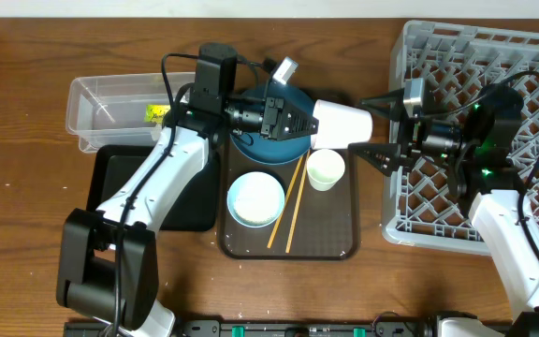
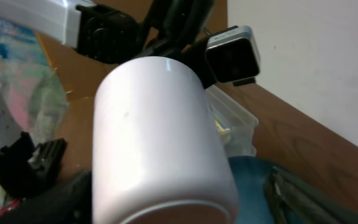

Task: Sort waste into correct bins and load items into the dishwasher rack
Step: 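Hand the pink cup from the left gripper to the right gripper, then place the pink cup into the dish rack with the right gripper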

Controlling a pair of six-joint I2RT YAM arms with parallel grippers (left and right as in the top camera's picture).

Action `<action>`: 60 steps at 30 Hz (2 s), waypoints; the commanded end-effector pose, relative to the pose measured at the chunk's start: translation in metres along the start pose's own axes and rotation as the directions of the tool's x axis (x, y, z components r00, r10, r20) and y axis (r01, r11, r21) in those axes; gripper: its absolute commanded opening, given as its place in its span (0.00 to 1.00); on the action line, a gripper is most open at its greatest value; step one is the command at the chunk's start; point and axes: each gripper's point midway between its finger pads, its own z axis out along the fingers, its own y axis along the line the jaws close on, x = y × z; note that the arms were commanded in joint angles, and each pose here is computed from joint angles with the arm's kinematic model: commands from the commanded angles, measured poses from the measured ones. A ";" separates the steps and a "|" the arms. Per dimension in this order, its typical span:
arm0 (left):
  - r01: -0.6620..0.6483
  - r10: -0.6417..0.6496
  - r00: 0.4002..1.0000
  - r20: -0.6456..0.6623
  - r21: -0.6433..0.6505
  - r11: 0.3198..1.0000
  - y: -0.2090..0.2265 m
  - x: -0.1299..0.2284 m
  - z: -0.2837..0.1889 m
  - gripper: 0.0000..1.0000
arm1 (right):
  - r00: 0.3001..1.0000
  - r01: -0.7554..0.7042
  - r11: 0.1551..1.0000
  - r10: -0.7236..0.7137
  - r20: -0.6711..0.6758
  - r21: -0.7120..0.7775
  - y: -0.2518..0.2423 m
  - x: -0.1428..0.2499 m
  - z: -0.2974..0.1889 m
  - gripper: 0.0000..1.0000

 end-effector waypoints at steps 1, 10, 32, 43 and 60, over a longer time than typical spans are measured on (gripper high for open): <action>-0.014 0.014 1.000 -0.015 0.019 1.000 -0.008 0.001 0.002 0.06 | 1.000 0.006 0.999 -0.006 0.000 -0.041 0.007 -0.005 0.007 0.76; -0.019 0.019 1.000 -0.009 0.009 1.000 -0.007 0.000 0.003 0.11 | 1.000 0.001 0.999 -0.001 -0.003 -0.042 0.008 -0.004 0.010 0.60; 0.179 0.004 0.975 0.221 -0.803 0.568 0.131 0.011 -0.089 0.37 | 0.900 -0.335 0.664 0.435 0.019 0.669 -0.099 0.061 -0.066 0.01; 0.211 0.191 0.944 0.270 -0.936 0.281 0.078 0.014 -0.161 0.37 | 0.822 -0.163 -0.018 0.550 0.146 0.987 -0.100 0.040 -0.226 0.01; 0.212 0.192 0.944 0.270 -0.937 0.278 0.076 0.016 -0.162 0.37 | 0.584 -0.111 -0.589 0.613 0.532 0.800 -0.069 0.125 -0.406 0.01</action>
